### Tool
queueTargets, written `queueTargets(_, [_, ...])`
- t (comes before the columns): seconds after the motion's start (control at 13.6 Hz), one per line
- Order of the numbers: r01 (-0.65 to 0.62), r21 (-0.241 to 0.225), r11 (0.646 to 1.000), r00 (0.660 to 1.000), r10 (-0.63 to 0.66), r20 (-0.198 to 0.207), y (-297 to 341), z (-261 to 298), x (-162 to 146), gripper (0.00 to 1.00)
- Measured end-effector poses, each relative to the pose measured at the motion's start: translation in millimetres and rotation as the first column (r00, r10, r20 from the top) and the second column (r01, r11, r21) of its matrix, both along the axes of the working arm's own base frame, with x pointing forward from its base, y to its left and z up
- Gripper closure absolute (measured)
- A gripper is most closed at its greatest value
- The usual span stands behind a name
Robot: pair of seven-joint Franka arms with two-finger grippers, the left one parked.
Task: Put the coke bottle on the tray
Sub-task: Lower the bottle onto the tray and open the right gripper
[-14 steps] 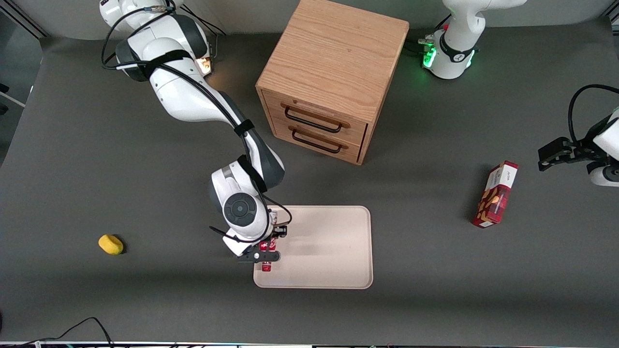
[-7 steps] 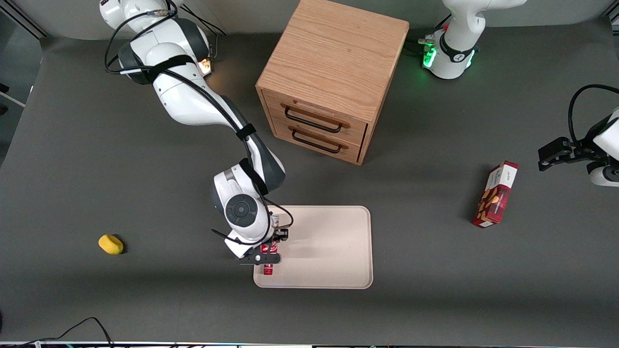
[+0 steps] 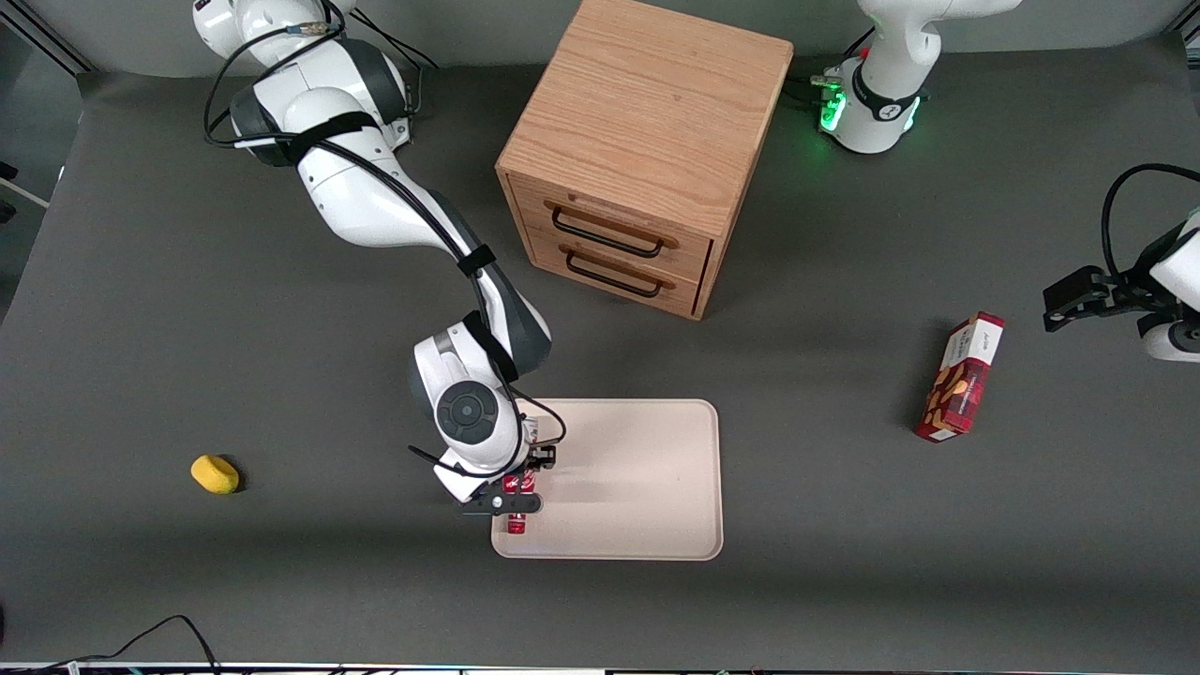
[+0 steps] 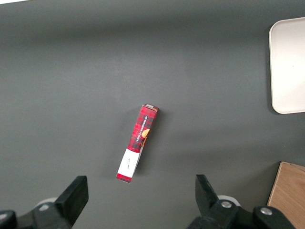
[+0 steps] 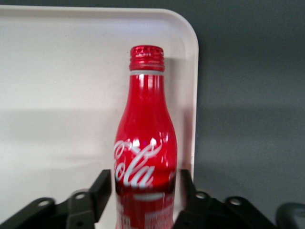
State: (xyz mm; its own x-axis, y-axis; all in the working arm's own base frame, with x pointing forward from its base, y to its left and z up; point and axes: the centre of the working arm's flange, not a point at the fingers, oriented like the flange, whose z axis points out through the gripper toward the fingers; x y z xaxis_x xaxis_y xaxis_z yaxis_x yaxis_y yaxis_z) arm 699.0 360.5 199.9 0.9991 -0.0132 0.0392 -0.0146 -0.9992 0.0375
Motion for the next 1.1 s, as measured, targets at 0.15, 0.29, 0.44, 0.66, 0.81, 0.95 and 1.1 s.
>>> queueTargets(0.15, [0.002, -0.019, 1.0, 1.0, -0.002, 0.008, -3, -1, 1, 0.08])
queueTargets(0.29, [0.004, -0.023, 1.0, 1.0, -0.004, 0.01, -4, -1, 2, 0.0])
queueTargets(0.44, [0.006, -0.024, 1.0, 1.0, -0.006, 0.012, -5, -1, 2, 0.0])
queueTargets(0.66, [0.009, -0.022, 1.0, 1.0, -0.008, 0.016, -4, 1, 3, 0.0])
queueTargets(0.81, [0.012, -0.021, 1.0, 1.0, -0.012, 0.018, -4, 2, 3, 0.0])
queueTargets(0.95, [0.015, -0.019, 1.0, 1.0, -0.014, 0.022, -3, 7, 4, 0.0])
queueTargets(1.1, [0.017, -0.02, 1.0, 1.0, -0.016, 0.017, -5, 15, 3, 0.0])
